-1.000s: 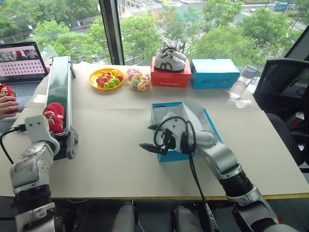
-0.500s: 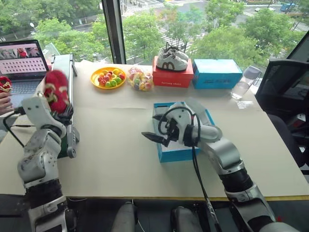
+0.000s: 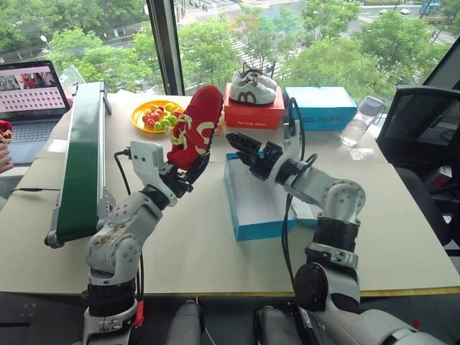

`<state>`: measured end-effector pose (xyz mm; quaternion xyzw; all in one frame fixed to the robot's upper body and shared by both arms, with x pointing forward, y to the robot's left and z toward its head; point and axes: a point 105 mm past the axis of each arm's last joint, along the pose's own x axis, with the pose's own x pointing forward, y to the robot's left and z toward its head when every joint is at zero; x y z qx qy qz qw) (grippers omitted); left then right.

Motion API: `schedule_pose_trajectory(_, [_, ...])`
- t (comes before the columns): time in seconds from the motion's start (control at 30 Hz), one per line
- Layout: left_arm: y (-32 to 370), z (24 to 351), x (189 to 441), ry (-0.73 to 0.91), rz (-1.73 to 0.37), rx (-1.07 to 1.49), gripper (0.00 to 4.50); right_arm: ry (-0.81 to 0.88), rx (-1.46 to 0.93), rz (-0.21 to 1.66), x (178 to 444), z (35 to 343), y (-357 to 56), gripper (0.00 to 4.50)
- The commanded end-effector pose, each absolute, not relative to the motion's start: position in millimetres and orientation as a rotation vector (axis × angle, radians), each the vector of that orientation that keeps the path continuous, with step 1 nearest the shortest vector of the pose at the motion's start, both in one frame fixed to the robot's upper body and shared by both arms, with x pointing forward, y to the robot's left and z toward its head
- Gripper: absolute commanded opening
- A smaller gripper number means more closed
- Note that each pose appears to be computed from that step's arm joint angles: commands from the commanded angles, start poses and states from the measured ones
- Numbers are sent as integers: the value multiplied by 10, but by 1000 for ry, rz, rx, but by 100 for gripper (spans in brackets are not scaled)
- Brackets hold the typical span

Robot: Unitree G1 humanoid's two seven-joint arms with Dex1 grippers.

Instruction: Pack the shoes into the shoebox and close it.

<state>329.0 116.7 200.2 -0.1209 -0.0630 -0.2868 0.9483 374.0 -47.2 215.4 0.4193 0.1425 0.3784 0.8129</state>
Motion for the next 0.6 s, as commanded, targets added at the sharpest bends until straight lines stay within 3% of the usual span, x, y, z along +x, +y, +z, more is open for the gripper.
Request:
schedule_pose_trajectory(0.03, [959,2126,3206,-157,-690,-267,259,218,903,859,3679,2451,-434,450])
schedule_pose_trajectory(0.6, [601,2040,3035,-93,-851,-276,259,174,878,873,3625,2557,-380,450])
